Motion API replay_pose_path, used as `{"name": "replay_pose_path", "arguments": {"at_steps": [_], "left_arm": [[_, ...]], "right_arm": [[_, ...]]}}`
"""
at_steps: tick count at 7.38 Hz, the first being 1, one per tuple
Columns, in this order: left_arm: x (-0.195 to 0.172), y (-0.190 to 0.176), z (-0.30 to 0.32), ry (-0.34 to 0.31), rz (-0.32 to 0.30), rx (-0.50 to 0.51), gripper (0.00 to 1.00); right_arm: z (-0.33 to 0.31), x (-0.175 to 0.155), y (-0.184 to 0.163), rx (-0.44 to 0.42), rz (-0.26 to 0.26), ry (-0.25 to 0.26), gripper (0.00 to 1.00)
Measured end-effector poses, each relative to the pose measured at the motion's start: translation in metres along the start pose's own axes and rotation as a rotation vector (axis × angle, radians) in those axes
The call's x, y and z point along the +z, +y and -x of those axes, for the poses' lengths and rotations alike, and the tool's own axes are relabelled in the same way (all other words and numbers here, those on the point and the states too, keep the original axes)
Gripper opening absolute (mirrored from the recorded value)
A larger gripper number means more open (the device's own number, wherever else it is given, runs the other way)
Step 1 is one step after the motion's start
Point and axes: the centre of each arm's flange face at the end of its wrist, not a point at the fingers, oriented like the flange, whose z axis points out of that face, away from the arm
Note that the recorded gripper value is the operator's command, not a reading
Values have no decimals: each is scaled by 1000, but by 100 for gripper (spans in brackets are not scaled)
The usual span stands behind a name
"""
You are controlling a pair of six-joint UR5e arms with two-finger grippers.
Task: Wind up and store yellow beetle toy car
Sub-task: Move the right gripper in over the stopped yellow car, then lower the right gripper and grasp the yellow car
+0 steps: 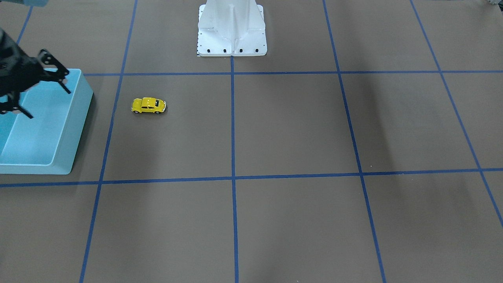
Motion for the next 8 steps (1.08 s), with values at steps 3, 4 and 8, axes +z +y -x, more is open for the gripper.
{"name": "replay_pose_path", "arguments": {"at_steps": [3,4,8], "left_arm": [[0,1,0,13,0,-4,100],[0,1,0,13,0,-4,100],[-5,23,-8,30,-9,2,100]], "right_arm": [[43,46,-23,-303,51,-68,100],[70,63,-27,-374,68,-92,100],[128,99,-30,-491,106,-128,100]]}}
